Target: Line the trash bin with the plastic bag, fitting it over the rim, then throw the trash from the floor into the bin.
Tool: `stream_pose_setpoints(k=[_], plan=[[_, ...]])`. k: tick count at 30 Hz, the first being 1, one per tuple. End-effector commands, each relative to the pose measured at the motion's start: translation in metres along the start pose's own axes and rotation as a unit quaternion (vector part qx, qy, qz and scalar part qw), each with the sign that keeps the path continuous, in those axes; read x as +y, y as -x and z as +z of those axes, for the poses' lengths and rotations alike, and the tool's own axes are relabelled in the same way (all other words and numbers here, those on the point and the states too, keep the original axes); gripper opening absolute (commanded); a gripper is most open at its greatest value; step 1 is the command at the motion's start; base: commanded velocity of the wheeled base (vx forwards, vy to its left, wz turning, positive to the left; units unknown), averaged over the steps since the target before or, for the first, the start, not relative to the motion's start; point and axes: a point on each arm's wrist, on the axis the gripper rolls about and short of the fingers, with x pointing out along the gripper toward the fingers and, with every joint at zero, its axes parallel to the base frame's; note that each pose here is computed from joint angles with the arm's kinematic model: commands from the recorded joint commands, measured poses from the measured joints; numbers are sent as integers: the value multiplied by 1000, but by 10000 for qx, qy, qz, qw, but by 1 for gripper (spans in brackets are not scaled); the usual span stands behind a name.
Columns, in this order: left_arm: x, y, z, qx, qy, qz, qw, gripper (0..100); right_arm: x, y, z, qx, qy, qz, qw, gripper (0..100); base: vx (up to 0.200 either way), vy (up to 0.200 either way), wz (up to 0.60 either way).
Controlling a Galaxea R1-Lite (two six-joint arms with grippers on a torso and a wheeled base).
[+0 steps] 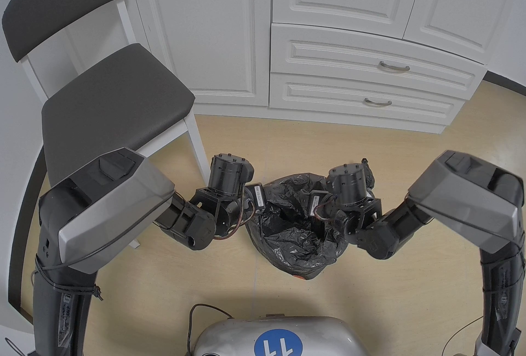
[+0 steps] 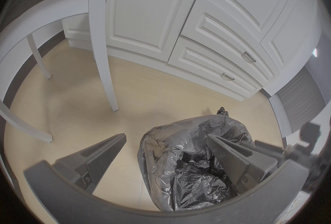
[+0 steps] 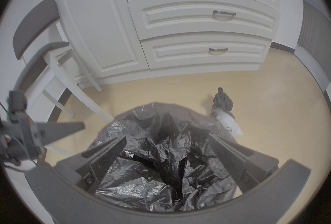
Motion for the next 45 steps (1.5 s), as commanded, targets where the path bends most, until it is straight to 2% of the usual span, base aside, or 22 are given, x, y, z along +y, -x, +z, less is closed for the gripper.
stream_pose_setpoints(k=[1, 5, 6, 7, 8, 10, 13, 22, 34, 38, 45], plan=[[-2, 2, 2, -31, 10, -25, 10000, 100, -13, 30, 54, -318, -190, -1, 9993, 100, 0, 0, 0], [-2, 5, 6, -63, 20, -25, 10000, 100, -36, 21, 63, -335, -221, -308, 9987, 100, 0, 0, 0], [-2, 6, 6, -68, 19, -34, 10000, 100, -48, 15, 59, -171, -35, -484, 9987, 100, 0, 0, 0], [-2, 6, 6, -68, 19, -34, 10000, 100, -48, 15, 59, -171, -35, -484, 9987, 100, 0, 0, 0], [-3, 6, 6, -65, 23, -41, 10000, 100, -66, 2, 48, 157, 314, -703, 9969, 100, 0, 0, 0], [-4, 6, 5, -63, 20, -48, 10000, 100, -72, -4, 44, 215, 376, -765, 9961, 100, 0, 0, 0], [-4, 6, 6, -66, 28, -41, 10000, 100, -88, -29, 25, 479, 456, -968, 9931, 100, 0, 0, 0], [-3, 6, 5, -55, 28, -28, 10000, 100, -94, -53, -9, 767, 558, -1041, 9900, 100, 0, 0, 0], [-2, 5, 4, -98, 34, -41, 9999, 100, -98, -59, -12, 799, 549, -1091, 9893, 100, 0, 0, 0], [-3, 5, -1, -12, -8, -54, 10000, 100, -97, -53, 3, 634, 484, -1067, 9911, 100, 0, 0, 0], [-4, 1, -26, 373, -267, -55, 9989, 100, -94, -35, 29, 391, 401, -1009, 9933, 100, 0, 0, 0]])
